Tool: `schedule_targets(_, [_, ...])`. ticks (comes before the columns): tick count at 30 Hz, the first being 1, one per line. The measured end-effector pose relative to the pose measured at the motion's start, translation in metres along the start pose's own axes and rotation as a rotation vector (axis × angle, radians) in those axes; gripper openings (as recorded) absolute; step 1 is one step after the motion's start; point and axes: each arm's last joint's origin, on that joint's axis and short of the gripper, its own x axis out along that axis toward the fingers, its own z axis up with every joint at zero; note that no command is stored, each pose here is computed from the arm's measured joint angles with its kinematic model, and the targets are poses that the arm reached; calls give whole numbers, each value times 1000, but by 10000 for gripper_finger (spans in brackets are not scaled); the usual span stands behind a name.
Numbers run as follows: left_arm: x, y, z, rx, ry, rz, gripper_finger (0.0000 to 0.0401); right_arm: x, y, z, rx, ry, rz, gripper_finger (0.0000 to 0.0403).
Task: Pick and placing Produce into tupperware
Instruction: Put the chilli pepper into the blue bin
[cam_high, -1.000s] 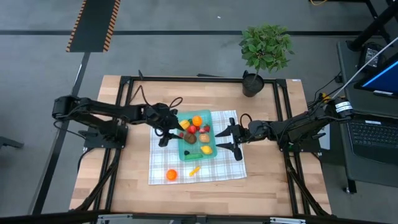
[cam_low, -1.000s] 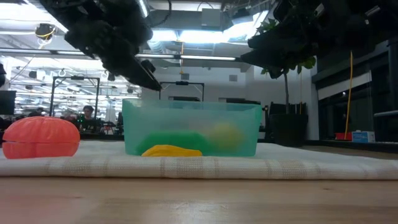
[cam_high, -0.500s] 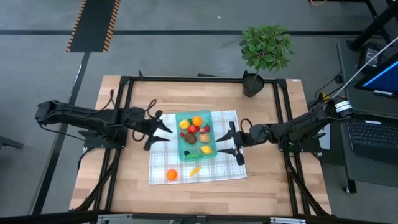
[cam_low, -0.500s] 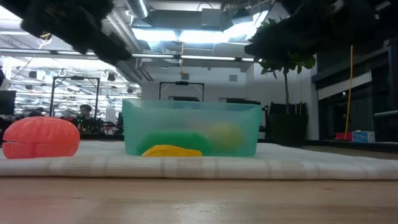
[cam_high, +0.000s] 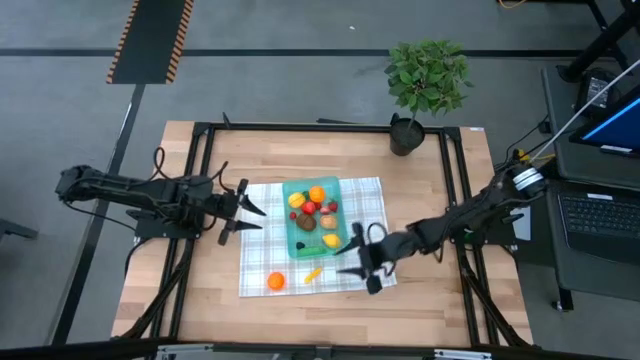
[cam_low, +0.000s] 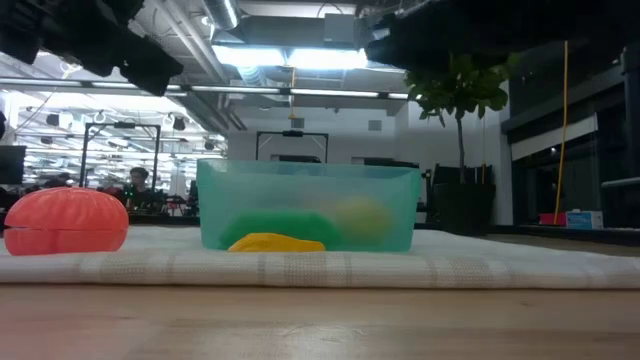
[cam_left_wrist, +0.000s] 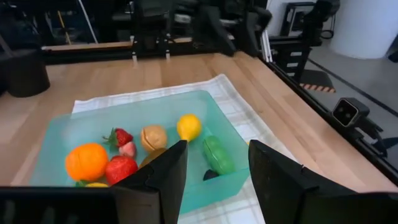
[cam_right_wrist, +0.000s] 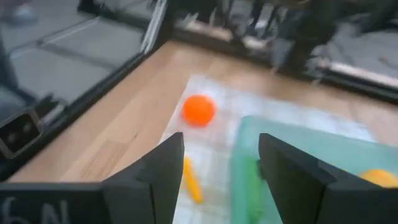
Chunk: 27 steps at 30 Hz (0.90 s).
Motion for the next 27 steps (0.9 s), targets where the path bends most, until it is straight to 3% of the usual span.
schedule_targets(16, [-17,-4,-12,-29,-97,-15,157,80,35,2,-44,341,32,209])
schedule_targets(22, [-18,-4,-12,-33,-99,-16,156,100,40,6,-81,499,45,209])
schedule_targets(27, [-18,-4,-12,-33,-99,-16,162,108,39,10,-98,539,23,209])
